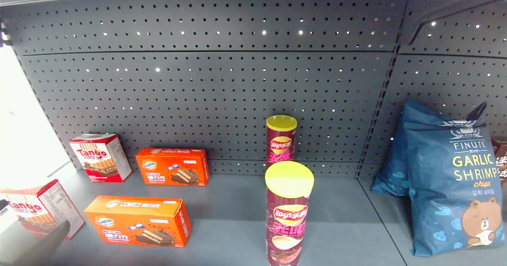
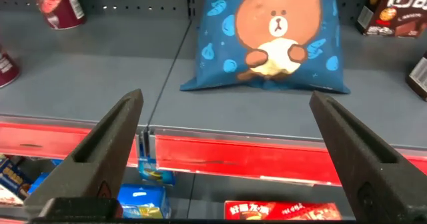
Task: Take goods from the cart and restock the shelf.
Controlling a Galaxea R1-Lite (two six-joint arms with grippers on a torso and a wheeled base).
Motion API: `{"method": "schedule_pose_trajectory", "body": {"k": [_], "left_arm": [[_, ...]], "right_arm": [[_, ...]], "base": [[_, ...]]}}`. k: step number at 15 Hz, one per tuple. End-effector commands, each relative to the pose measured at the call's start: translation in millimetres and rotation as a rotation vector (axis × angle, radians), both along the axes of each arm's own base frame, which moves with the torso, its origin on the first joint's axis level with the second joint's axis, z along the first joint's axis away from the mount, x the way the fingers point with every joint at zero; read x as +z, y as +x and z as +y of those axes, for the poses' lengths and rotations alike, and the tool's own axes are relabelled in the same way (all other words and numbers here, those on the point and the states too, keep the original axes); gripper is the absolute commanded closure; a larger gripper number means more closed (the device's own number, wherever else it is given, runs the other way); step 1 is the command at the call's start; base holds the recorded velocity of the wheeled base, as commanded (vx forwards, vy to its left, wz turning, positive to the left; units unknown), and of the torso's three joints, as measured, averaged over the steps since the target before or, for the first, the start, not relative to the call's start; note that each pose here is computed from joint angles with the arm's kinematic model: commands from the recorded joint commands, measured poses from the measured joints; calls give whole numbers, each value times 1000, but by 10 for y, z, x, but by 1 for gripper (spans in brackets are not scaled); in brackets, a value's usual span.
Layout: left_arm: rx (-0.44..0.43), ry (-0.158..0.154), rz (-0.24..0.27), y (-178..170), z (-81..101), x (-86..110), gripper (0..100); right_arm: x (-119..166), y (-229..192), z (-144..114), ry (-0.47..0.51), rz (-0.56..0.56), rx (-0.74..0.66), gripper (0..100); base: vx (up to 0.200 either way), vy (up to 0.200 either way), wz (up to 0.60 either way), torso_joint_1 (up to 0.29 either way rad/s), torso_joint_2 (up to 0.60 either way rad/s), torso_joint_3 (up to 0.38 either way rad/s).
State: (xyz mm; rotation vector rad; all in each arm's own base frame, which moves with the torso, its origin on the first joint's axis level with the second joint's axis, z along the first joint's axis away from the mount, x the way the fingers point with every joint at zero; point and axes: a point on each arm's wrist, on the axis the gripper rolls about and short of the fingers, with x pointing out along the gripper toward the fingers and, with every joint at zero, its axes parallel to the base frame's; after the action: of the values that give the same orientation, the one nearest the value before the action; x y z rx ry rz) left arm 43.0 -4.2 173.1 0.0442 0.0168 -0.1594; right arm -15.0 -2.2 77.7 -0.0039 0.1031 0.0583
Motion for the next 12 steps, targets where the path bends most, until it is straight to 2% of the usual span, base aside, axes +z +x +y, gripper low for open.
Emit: {"method": "schedule_pose_trajectory", "body": {"k": [1, 2, 4, 6, 7, 8, 9, 10, 12], "left_arm": [[28, -12, -65, -338, 16, -99, 0], [48, -12, -60, -438, 23, -174, 0], [50, 0, 0, -537, 26, -392, 0], [70, 5, 2, -590, 30, -474, 0], [142, 6, -2, -627, 38, -618, 0], [165, 4, -16, -654, 44, -744, 0], [191, -5, -43, -682, 46, -899, 0], [230, -10, -21, -657, 56, -972, 0], [201, -39, -15, -658, 51, -979, 0]], "right_arm": [[-6, 2, 0, 0, 3, 1, 0], [-6, 2, 0, 0, 3, 1, 0], [-6, 2, 0, 0, 3, 1, 0], [-8, 2, 0, 0, 4, 1, 0], [-6, 2, 0, 0, 3, 1, 0], [-8, 2, 0, 0, 4, 1, 0], [-8, 2, 0, 0, 4, 1, 0], [-6, 2, 0, 0, 3, 1, 0], [-6, 2, 0, 0, 3, 1, 0]], "base": [[0, 0, 0, 0, 0, 0], [0, 0, 0, 0, 0, 0], [0, 0, 0, 0, 0, 0], [0, 0, 0, 0, 0, 0], [0, 0, 0, 0, 0, 0], [0, 0, 0, 0, 0, 0], [0, 0, 0, 0, 0, 0], [0, 0, 0, 0, 0, 0], [0, 0, 0, 0, 0, 0]]}}
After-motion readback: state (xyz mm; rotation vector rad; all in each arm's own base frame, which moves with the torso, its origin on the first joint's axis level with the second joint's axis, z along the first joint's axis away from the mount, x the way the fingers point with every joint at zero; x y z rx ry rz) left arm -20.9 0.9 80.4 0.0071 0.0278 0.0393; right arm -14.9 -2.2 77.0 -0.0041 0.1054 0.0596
